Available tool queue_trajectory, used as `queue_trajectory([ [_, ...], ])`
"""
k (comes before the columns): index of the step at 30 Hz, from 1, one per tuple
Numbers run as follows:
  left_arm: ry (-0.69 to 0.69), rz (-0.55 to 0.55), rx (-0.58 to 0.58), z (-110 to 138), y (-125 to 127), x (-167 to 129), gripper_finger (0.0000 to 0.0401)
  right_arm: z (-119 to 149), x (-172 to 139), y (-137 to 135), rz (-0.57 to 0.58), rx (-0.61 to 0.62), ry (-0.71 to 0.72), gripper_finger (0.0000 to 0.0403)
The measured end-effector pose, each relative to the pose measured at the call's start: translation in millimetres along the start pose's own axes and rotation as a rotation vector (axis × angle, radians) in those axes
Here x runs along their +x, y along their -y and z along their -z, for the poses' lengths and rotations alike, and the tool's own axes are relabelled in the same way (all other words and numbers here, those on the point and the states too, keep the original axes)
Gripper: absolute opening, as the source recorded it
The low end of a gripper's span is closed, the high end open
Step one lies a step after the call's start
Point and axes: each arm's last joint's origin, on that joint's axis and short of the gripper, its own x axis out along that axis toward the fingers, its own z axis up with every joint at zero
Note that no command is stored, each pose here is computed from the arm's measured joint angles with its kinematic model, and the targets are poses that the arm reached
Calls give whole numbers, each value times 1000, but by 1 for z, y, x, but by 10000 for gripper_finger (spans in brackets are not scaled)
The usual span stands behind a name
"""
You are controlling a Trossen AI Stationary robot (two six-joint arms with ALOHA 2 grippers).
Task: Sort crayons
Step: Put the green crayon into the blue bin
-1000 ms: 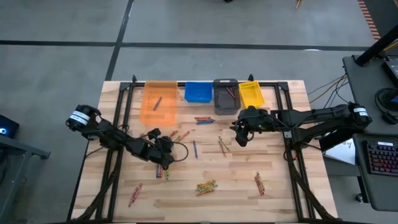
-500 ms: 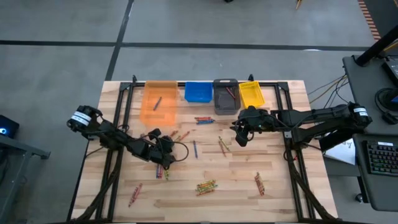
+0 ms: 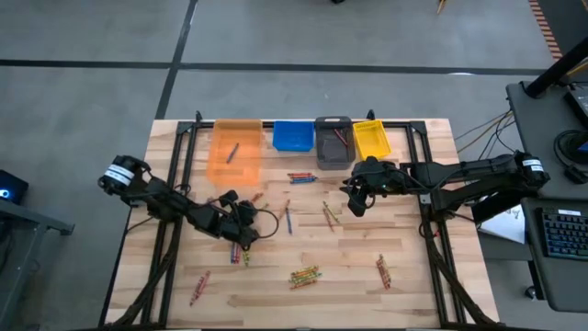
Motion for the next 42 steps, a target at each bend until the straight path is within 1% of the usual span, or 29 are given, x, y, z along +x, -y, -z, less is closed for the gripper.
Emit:
queue_trajectory([
  [5,3,41,-5,-5,-4,-10,1,-1,0,0,-2,1,6,105],
  [13,110,95,-22,-24,-10,-30,0,-4,0,-2,-16,-7,38,105],
  [15,142,110,-28,-29,-12,-36,0,-5,3,-3,-22,-27,54,105],
  [18,220,135,-35,-39,-14,-46,0,-9,11,-8,-41,-87,90,105],
  [23,400,210,-16,-61,-16,-66,0,-14,36,-16,-79,-193,158,105],
  [27,549,248,31,-77,-20,-83,0,-18,56,-25,-168,-255,232,105],
  [30,623,291,86,-85,-24,-91,0,-20,67,-31,-254,-297,296,105],
  [34,702,322,130,-91,-27,-93,0,-25,77,-38,-336,-331,396,105],
  [37,756,345,113,-94,-27,-90,0,-27,82,-40,-342,-346,459,105],
  [42,789,357,77,-93,-25,-81,0,-31,83,-41,-345,-358,529,105],
])
